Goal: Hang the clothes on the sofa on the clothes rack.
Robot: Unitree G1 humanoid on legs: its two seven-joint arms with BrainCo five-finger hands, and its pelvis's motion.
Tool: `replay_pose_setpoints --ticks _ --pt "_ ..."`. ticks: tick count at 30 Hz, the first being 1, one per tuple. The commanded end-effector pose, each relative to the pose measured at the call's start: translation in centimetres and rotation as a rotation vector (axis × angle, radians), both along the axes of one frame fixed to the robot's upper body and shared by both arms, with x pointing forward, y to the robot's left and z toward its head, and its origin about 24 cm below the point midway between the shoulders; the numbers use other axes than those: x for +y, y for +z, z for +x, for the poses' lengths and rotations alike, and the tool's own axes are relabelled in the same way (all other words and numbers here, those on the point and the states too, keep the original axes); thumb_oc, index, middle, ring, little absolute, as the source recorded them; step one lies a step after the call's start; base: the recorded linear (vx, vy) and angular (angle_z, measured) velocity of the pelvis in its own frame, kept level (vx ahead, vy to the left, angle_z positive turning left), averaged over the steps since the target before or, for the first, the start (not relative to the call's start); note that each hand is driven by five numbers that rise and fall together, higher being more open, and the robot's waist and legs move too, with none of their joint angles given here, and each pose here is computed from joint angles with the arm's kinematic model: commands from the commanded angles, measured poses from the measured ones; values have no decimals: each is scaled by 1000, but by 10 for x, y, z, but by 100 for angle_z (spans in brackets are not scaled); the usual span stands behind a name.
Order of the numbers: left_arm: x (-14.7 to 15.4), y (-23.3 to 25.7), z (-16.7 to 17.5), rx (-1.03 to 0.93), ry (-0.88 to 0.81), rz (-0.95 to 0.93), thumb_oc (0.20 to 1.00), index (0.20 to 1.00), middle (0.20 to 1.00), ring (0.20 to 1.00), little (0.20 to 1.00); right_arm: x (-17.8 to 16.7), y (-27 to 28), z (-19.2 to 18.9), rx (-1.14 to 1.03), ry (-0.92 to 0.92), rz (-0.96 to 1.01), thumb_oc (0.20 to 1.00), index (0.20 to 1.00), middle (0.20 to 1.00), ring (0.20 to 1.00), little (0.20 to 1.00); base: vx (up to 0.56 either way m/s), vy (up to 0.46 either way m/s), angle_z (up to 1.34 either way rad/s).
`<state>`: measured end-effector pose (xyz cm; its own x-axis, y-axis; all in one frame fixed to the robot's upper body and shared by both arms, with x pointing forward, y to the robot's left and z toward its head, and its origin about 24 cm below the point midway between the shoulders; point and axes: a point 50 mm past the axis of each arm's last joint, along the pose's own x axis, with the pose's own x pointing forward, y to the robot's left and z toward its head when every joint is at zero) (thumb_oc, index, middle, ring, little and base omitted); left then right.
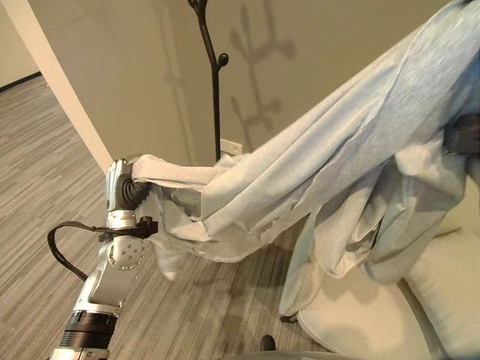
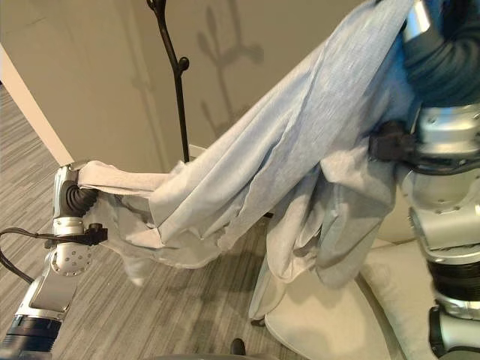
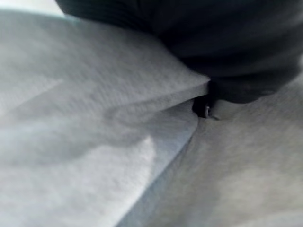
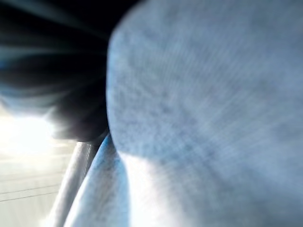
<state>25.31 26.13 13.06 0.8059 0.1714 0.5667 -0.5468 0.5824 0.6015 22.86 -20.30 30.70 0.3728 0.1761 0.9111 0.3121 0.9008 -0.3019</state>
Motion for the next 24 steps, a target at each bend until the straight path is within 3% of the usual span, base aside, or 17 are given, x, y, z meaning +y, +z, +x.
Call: replay_pose_setpoints --ticks 1,8,12,13,16,24 --pt "-16 34 1 -196 -67 76 200 200 200 200 200 -15 14 -12 -140 -151 23 200 200 200 200 200 107 -41 10" --pt "-23 36 5 -263 -43 69 200 200 200 200 200 -13 -11 -13 -130 -263 53 200 200 200 200 200 188 161 23" --pt "-28 46 14 -352 4 126 200 200 200 200 200 -28 -18 -2 -166 -511 95 200 200 200 200 200 670 556 -45" --pt "-31 35 14 -306 -17 104 200 200 200 200 200 -43 -33 2 -117 -654 117 200 200 200 200 200 744 720 -41" --pt "-38 32 15 -273 -84 116 200 200 200 200 200 -64 -41 2 -104 -826 150 200 200 200 200 200 434 471 -48" --pt "-46 35 13 -261 -148 102 200 200 200 200 200 -63 -32 5 -176 -906 242 200 200 200 200 200 213 305 -20"
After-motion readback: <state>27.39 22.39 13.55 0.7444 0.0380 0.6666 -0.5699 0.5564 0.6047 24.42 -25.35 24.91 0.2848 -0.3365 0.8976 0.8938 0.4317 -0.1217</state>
